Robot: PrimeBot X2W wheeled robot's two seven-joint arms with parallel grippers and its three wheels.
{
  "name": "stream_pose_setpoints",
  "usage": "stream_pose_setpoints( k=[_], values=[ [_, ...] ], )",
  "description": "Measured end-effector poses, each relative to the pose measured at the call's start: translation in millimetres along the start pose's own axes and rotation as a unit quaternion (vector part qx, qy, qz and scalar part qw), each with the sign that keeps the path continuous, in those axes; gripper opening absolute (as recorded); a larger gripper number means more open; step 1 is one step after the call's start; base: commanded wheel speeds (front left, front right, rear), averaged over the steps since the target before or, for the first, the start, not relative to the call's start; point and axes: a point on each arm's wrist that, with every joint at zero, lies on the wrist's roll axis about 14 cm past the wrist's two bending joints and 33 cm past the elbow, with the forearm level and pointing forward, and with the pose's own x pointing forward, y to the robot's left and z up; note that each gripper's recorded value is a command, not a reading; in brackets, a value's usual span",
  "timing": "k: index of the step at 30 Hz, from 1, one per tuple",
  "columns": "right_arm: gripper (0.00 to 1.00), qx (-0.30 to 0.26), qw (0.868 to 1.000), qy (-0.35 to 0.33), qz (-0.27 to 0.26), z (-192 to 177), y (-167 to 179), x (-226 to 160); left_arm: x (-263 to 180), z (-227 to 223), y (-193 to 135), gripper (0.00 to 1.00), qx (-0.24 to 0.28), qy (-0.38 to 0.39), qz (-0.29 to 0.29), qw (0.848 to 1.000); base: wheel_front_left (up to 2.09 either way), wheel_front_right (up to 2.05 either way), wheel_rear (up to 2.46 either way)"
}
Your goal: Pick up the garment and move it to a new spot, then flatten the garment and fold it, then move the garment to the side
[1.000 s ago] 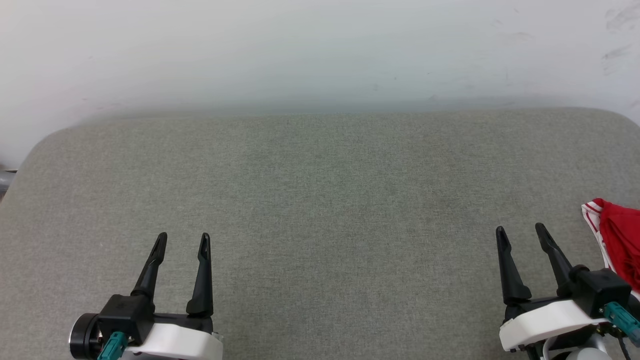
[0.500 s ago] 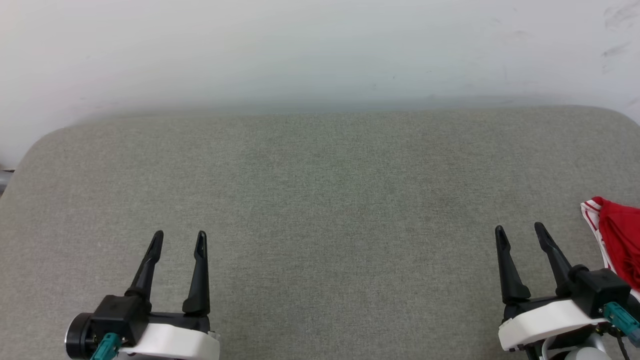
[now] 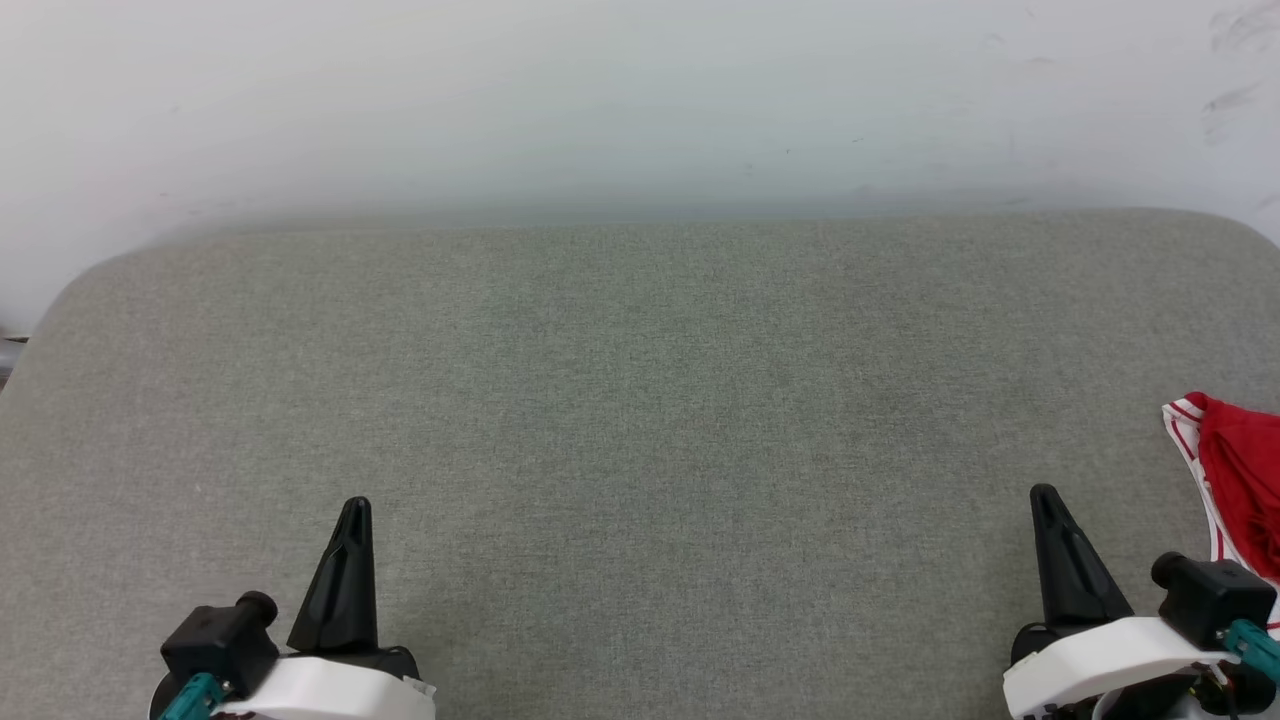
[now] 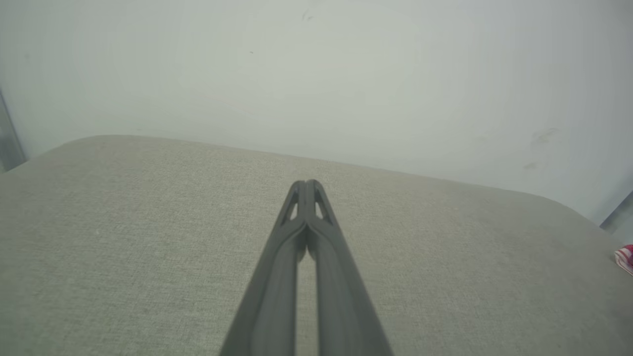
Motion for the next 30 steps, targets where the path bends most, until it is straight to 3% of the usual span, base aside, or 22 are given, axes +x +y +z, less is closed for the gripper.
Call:
stream_pose_setpoints(
  k=[14,30],
  values=[
    [0.00,0.127,0.992,0.007,-0.023,-2,-7,1,3,-7,11,0.00,-0.124,0.017,0.031,0.992,0.00,0.00,0.00],
    [0.00,0.248,0.968,0.009,-0.037,-1,-11,5,6,-14,18,0.00,-0.243,0.032,0.053,0.968,0.00,0.00,0.00]
  ],
)
